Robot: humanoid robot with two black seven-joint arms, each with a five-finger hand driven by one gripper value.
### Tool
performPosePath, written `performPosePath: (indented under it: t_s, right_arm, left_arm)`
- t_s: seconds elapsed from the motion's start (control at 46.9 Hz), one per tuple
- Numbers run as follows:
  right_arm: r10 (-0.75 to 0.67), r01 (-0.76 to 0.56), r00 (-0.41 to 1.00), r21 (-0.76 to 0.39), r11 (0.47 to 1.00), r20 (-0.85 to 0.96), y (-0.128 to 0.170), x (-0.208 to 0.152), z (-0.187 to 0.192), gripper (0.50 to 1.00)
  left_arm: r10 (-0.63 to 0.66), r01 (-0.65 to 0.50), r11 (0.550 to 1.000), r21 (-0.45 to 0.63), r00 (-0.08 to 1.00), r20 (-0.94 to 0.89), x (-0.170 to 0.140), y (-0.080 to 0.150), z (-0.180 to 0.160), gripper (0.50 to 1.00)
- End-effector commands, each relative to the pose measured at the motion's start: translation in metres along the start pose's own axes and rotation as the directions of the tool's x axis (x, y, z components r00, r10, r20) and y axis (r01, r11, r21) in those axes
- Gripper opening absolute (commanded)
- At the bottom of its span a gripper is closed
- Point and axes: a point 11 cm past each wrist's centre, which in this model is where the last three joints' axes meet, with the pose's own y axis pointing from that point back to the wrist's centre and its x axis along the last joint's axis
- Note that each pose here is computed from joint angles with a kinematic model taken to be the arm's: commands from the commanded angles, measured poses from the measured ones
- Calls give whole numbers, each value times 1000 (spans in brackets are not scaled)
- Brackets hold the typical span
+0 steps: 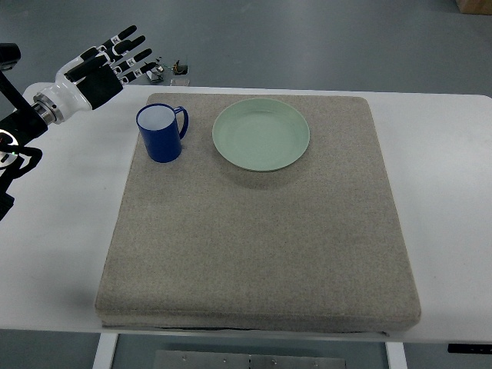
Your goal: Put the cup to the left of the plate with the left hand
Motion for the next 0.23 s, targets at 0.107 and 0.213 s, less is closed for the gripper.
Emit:
performPosePath:
  t_s: [0.107,0.213]
  right_arm:
    - [0,0,1000,-2,1000,0,0,0,2,934]
    - [2,-2,1000,-5,1000,-3,0,0,4,934]
  left_arm:
    - [5,-5,1000,7,1000,-5,0,-1,-4,996]
    - [8,-8,1000,18,1000,-2,0,-1,-7,996]
